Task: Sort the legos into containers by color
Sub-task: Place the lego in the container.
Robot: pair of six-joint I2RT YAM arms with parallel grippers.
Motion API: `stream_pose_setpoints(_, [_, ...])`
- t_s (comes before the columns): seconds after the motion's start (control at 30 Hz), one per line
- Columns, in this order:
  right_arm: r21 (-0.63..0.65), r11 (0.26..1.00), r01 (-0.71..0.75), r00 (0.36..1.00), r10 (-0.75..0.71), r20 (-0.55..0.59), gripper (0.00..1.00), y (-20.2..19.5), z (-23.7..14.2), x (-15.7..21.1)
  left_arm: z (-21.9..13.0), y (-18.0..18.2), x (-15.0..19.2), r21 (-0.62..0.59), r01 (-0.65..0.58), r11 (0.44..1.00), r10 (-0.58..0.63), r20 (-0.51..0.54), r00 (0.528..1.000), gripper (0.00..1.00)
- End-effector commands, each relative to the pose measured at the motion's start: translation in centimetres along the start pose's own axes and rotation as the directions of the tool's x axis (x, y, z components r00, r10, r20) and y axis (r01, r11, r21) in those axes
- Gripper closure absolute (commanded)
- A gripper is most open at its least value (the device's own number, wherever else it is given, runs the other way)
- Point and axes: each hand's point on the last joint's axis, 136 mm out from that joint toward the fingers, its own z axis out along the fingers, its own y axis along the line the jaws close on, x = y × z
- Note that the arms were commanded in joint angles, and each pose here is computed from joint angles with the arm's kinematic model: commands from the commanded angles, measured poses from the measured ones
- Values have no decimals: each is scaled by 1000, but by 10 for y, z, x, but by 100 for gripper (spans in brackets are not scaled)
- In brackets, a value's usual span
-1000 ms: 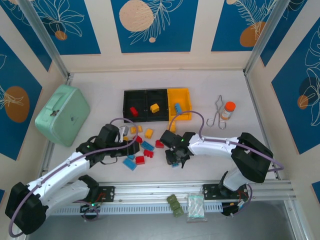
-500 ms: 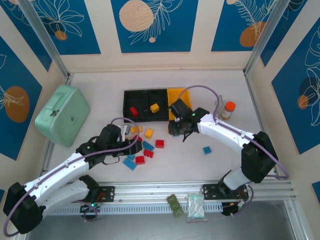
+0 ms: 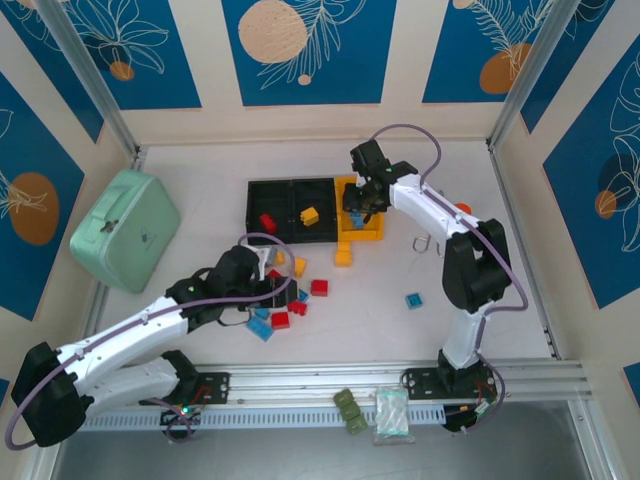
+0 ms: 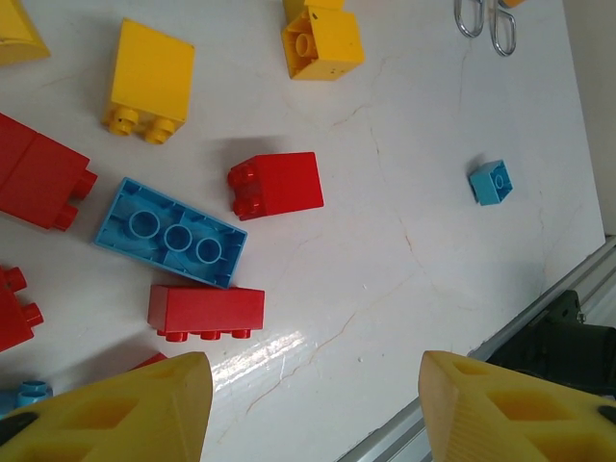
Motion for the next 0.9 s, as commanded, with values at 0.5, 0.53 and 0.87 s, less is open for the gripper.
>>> stream_pose_setpoints(0.5, [19,998,-65,991,67,-117,65,-15,71,-41,-2,-1,-4,-17,13,1000,-12,32,999,42])
stream_pose_setpoints(0.53, [20,998,-67,990,69,-120,64,-15,73,-41,-2,0,-4,-20,14,1000,-14,31,999,42])
stream_pose_setpoints(0.87, [30,998,-52,995,55,-81,48,-8,51,-50,-3,2,-3,-26,18,999,-17,34,999,42])
